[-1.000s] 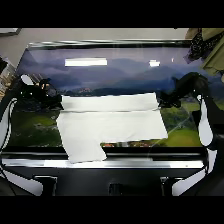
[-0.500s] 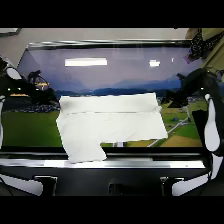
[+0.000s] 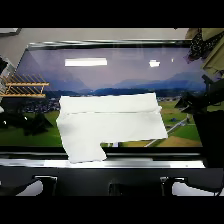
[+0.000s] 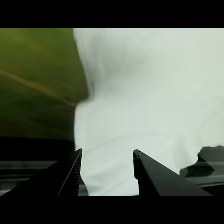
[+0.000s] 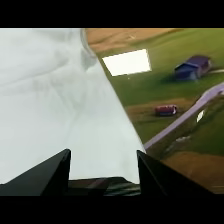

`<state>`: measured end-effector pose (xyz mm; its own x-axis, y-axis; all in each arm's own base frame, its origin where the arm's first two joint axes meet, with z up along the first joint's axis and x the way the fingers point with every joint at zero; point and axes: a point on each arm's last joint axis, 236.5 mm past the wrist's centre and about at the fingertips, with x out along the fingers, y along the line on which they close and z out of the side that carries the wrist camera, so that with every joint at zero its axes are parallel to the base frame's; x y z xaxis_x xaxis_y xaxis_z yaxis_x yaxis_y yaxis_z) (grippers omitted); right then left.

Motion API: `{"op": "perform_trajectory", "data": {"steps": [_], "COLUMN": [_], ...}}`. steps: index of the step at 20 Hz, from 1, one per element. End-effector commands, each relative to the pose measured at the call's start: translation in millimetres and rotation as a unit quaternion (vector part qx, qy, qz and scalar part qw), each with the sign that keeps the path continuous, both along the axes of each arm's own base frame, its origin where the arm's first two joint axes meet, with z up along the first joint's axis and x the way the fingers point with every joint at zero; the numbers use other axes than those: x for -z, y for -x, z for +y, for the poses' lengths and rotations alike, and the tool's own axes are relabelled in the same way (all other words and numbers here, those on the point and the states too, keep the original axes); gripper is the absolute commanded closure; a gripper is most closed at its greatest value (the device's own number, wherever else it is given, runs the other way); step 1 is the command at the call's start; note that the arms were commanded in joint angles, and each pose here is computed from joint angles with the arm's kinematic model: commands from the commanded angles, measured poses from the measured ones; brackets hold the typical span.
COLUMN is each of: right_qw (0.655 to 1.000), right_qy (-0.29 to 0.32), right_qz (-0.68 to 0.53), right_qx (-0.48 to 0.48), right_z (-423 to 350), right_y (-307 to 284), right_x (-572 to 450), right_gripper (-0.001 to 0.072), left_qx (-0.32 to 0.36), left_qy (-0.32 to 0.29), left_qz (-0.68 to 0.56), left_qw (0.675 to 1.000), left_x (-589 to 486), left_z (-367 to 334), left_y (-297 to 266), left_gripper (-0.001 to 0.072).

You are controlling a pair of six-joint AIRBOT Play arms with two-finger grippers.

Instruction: Fold the clothes and pants, and hang the long-sleeved shirts on hangers.

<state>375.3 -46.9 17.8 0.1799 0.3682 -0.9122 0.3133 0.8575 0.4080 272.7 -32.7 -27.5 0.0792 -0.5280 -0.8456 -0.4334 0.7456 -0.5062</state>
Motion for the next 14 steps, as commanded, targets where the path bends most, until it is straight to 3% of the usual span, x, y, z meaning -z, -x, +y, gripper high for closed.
{"op": "perform_trajectory", "data": {"steps": [1,6,14], "right_qw": [1.000,1.000,1.000], "right_qy": [-0.018,-0.019,-0.027], "right_qz": [0.013,0.011,0.009], "right_qx": [0.008,0.012,0.008], "right_z": [11.6,15.6,20.6], "right_y": [25.3,32.4,35.9], "right_x": [8.2,3.7,-3.5], "right_gripper": [0.0222,0.0223,0.0224], "left_qx": [-0.068,-0.073,-0.064], "left_qy": [0.060,0.074,0.063], "left_qz": [0.019,0.075,0.080], "left_qw": [0.996,0.992,0.993], "left_x": [35.7,66.2,78.1], "left_z": [-40.9,-56.3,-62.7], "left_y": [49.7,94.3,101.8], "left_gripper": [0.0320,0.0320,0.0320]}}
